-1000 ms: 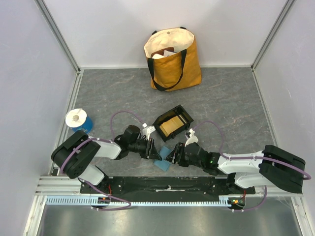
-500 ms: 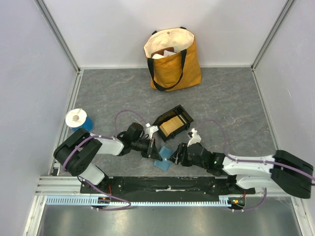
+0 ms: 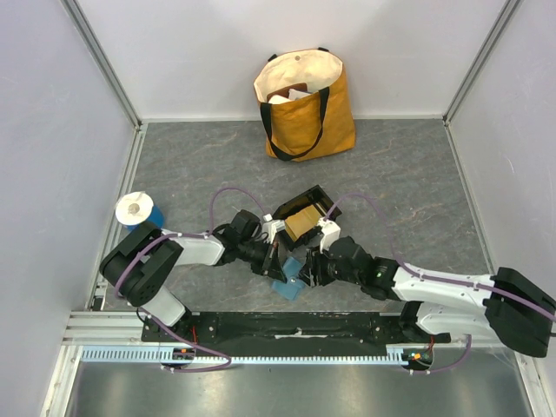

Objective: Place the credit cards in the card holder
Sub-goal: Open the card holder at the center of the board.

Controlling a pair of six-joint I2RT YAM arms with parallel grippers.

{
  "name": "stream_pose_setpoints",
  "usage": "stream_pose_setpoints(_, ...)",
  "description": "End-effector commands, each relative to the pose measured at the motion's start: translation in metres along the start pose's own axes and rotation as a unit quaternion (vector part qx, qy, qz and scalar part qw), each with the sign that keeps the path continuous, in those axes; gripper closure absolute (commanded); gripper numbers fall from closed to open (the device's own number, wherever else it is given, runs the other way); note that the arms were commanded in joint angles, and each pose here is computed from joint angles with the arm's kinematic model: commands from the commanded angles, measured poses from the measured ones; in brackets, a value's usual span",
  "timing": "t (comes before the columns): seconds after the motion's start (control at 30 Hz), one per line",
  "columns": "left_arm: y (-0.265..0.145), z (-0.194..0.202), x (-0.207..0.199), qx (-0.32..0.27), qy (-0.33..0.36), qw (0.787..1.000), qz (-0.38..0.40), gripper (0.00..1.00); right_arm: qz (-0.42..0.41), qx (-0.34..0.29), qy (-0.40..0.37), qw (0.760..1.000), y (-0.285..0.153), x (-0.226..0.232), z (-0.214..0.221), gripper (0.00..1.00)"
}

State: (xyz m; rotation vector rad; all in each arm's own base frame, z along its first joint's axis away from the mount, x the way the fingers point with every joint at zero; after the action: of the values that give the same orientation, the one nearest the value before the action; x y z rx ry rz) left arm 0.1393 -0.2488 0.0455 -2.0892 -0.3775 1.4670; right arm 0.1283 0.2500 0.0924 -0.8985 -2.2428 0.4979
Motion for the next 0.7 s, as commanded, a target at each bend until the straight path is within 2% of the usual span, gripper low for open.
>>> stream_pose_setpoints(0.0,0.003,0.003,0.005,0.020,0.026,0.999,-0.002,0.98,-0.060,0.007,-0.066,0.996,0.008,0.019,-0.015,0.46)
stream_pose_setpoints(0.47,0.003,0.004,0.004,0.019,0.041,0.999,0.011,0.98,-0.098,0.079,-0.093,0.988,0.034,0.011,0.011,0.48)
stream_pose_setpoints(0.67,0.003,-0.001,0.003,0.009,0.043,0.999,0.004,0.98,-0.159,0.134,-0.105,0.973,0.038,0.021,0.028,0.62)
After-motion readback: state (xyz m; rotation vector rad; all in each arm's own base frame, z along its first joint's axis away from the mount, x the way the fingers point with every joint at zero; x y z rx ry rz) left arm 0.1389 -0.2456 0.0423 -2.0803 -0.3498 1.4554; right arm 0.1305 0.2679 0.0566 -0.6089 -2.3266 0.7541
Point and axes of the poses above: each gripper's point midway between its finger pads, its own y axis out along the fingers, its own x axis along the line the jaws close on, z = x × y, the point moved 4 cm from there along -y, back along the fingers, and after that the axes turned 4 degrees about -y, right-handed, at the moved point
